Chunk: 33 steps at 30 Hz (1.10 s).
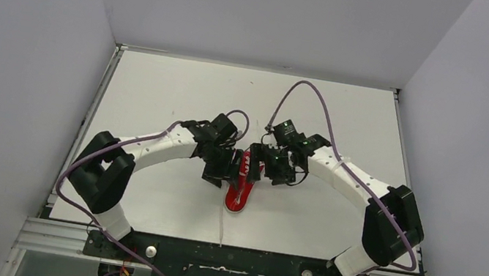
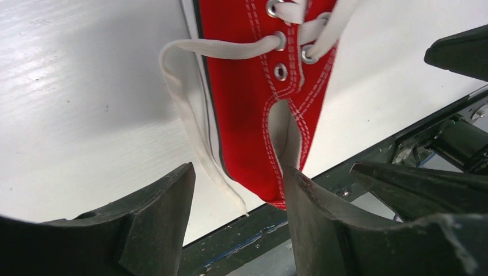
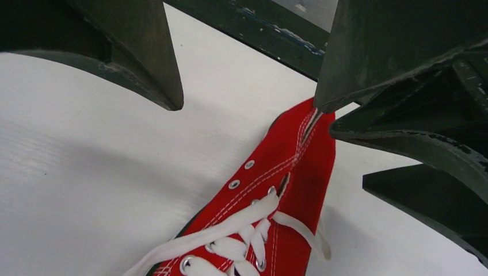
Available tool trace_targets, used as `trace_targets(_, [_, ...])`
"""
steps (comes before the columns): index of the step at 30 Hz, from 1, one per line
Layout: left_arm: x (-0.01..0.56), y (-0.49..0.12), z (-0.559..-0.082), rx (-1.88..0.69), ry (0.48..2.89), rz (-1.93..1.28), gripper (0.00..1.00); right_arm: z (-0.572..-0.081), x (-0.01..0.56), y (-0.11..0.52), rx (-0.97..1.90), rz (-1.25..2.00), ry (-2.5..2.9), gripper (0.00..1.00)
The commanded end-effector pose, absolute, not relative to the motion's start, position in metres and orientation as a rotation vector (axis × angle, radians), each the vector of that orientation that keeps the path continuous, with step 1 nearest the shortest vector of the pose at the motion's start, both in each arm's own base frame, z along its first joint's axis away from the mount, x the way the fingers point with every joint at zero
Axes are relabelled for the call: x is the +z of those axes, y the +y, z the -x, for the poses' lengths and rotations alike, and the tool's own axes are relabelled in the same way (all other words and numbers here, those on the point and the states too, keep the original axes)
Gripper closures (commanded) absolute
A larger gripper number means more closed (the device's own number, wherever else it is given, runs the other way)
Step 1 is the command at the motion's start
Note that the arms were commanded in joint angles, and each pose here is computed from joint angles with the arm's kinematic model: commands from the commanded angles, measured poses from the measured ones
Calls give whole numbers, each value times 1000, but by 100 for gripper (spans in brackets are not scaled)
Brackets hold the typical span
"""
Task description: Tie the shoes
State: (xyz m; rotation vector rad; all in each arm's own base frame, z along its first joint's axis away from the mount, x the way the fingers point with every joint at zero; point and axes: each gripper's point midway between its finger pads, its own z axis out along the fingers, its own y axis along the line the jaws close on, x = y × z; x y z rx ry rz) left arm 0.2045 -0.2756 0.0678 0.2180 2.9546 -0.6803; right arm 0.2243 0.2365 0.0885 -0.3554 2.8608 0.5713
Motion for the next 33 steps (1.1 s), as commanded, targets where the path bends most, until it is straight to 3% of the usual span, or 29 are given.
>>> trace_targets(1, [74,-280,-221,-748,2894,-206,45,-253,93,242,604,85,2755,13])
trace_targets(5, [83,-273,-242,-768,2824,-224,37,-274,88,222,661,-106,2750,13])
trace_targets(11, [81,-277,-263,-872,2756,-438,36,-310,90,209,773,-188,2732,15])
trace_targets(15, [73,-294,-272,-1070,2686,-521,15,-324,90,223,977,-184,2689,14])
trace_targets(22, [62,-308,-277,-1312,2629,-479,8,-339,78,230,1106,-262,2692,11])
trace_targets(29, [62,-311,-265,-1463,2612,-398,42,-343,71,240,1252,-325,2652,18])
trace_targets(33, [65,-307,-256,-1486,2620,-373,57,-344,65,247,1343,-357,2627,29])
